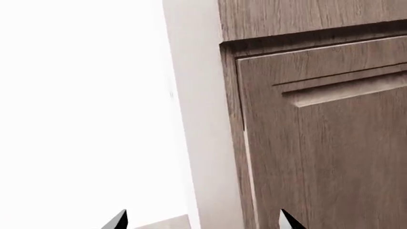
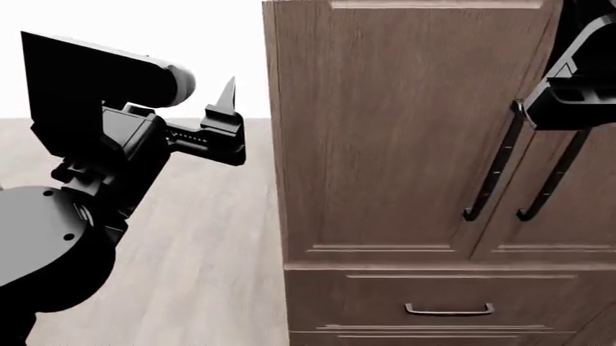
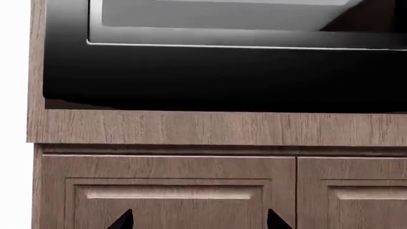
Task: Move the drinks to the dining counter.
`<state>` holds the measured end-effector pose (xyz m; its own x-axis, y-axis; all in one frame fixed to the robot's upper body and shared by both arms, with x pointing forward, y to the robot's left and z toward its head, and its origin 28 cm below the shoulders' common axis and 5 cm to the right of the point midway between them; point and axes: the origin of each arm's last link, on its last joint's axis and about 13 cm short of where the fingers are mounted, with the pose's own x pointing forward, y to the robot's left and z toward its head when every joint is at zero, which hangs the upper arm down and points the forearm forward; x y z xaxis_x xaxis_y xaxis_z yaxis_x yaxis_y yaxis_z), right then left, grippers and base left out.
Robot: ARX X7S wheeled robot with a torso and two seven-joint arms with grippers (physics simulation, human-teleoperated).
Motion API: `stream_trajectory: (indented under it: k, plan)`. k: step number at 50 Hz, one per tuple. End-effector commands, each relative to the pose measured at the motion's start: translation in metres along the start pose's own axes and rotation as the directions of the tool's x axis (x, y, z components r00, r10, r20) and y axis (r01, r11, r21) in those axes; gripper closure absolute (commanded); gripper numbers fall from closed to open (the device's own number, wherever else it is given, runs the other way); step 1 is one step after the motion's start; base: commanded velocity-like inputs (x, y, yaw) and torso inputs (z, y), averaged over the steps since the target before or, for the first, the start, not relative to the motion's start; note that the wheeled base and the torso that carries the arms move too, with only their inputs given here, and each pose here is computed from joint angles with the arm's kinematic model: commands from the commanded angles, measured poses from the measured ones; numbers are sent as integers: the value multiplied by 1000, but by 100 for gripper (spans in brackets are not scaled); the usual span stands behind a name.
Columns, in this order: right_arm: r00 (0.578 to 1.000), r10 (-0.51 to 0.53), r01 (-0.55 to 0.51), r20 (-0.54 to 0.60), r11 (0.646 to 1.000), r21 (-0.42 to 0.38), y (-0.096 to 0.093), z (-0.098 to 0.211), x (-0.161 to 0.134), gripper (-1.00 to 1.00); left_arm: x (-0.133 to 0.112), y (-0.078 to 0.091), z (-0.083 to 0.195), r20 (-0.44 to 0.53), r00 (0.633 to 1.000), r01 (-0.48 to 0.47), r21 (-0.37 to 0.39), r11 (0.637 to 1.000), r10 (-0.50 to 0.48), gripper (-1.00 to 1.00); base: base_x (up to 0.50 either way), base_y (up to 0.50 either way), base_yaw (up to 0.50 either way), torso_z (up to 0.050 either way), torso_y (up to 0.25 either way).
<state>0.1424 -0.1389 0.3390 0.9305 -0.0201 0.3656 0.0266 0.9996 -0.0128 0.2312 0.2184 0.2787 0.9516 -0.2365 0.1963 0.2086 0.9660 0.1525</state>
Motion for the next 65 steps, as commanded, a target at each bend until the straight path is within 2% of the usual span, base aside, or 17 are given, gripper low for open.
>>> stream_trajectory:
  k: [1,65]
  plan:
    - [1000,-3,3,-1,1000,4,-1,-1,0,-100,1,0,0,-1,1000,0,1,1000,0,-100,-167,-500,0,0,0]
    - [1000,4,-4,-7,1000,-4,1,-2,4,-100,1,1,-3,-7,1000,0,3,1000,0,-100,-156,-500,0,0,0]
